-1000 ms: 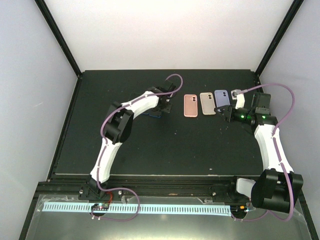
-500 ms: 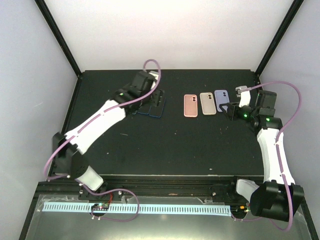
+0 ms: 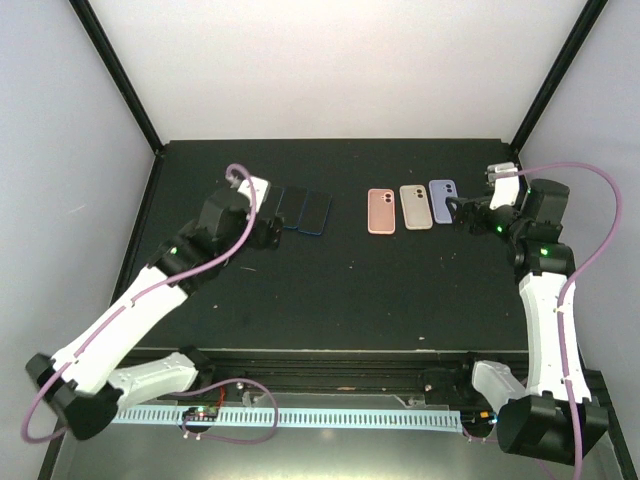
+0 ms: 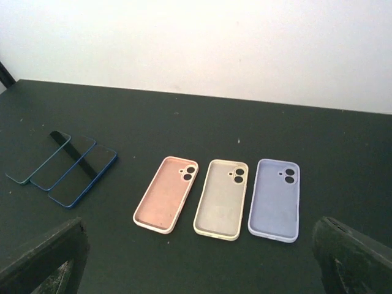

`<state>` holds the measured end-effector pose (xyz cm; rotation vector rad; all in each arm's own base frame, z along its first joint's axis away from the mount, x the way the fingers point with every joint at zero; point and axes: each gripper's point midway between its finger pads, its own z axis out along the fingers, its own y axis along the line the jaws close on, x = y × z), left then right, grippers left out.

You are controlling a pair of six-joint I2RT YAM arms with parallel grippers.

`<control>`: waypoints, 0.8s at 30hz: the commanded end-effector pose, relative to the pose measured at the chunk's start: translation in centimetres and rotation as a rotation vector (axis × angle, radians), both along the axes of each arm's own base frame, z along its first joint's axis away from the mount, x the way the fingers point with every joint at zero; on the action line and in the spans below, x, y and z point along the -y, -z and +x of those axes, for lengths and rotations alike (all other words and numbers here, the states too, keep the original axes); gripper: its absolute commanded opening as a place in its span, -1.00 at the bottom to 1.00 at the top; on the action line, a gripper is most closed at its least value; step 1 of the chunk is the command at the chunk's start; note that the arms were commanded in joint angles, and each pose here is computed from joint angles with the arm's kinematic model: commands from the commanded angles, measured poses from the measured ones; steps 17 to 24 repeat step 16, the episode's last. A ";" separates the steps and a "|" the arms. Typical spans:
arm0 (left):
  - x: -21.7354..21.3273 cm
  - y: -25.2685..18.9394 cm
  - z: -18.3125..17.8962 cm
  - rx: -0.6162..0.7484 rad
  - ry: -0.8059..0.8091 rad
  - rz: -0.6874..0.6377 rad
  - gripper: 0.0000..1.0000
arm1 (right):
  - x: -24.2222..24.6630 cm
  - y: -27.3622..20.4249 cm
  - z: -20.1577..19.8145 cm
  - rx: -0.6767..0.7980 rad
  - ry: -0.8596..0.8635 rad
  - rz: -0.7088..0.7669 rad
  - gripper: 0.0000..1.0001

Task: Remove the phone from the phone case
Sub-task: Reset both arms

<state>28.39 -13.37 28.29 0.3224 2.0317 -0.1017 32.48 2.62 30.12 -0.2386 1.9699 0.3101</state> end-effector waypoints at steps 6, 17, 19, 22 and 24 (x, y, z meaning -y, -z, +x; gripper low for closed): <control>-1.7 0.1 0.1 0.112 -0.077 -0.044 0.98 | 0.9 -1.9 -1.9 0.208 0.112 0.064 0.99; -3.1 -0.4 -0.1 0.152 -0.140 -0.038 0.98 | 0.4 -2.1 -3.8 0.274 0.104 0.091 0.99; -3.1 -0.4 -0.1 0.152 -0.140 -0.038 0.98 | 0.4 -2.1 -3.8 0.274 0.104 0.091 0.99; -3.1 -0.4 -0.1 0.152 -0.140 -0.038 0.98 | 0.4 -2.1 -3.8 0.274 0.104 0.091 0.99; -3.1 -0.4 -0.1 0.152 -0.140 -0.038 0.98 | 0.4 -2.1 -3.8 0.274 0.104 0.091 0.99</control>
